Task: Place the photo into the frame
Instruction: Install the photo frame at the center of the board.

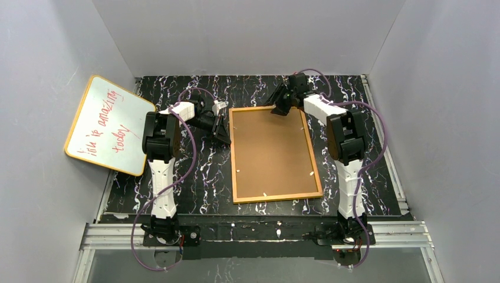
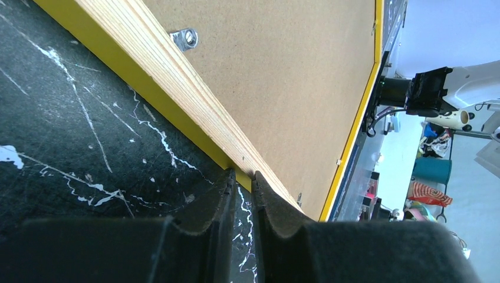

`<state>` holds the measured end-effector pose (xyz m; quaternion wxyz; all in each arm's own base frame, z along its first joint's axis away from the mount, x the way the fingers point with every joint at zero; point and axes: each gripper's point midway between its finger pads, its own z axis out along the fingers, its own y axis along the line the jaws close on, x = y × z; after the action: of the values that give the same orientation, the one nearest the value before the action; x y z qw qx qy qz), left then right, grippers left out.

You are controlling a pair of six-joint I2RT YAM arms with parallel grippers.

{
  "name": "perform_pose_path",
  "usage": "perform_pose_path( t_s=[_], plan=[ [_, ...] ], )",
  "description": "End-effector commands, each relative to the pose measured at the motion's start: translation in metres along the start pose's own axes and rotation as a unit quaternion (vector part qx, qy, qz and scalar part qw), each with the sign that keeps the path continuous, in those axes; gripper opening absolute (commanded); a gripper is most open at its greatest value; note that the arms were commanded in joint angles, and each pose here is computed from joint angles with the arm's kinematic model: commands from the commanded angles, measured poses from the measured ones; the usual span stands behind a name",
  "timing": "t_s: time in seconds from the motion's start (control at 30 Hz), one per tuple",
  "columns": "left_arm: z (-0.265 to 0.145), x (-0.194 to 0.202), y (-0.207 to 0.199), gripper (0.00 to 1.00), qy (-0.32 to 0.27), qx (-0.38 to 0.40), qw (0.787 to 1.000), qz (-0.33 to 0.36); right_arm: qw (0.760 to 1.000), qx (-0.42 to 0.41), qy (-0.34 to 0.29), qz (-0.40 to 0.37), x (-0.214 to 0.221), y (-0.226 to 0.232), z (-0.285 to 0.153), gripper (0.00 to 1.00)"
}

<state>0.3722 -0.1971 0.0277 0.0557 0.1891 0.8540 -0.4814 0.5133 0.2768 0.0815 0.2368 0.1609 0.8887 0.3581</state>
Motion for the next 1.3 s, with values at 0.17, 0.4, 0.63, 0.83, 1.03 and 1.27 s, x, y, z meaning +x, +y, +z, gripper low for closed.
perform_pose_path(
  t_s=[0.17,0.4,0.63,0.83,1.03,1.27],
  plan=[
    [0.000,0.016,0.019,0.14,0.029,-0.058,0.998,0.020,1.000,0.021,0.001,-0.011,0.009,-0.007,0.012,0.58],
    [0.000,0.018,0.020,0.14,0.031,-0.059,0.998,0.019,0.998,0.055,-0.010,-0.017,0.006,-0.023,0.018,0.57],
    [0.000,0.017,0.019,0.14,0.031,-0.058,0.998,0.020,0.995,0.087,-0.036,-0.020,-0.002,-0.038,0.023,0.54],
    [0.001,0.019,0.019,0.14,0.033,-0.056,0.998,0.019,0.993,0.106,-0.058,-0.018,-0.010,-0.048,0.027,0.52],
    [0.002,0.022,0.020,0.14,0.036,-0.057,0.998,0.020,0.991,0.108,-0.077,-0.009,-0.019,-0.052,0.028,0.50],
    [0.002,0.022,0.022,0.14,0.037,-0.057,0.997,0.020,0.991,0.108,-0.084,-0.006,-0.024,-0.053,0.031,0.47]
  ],
)
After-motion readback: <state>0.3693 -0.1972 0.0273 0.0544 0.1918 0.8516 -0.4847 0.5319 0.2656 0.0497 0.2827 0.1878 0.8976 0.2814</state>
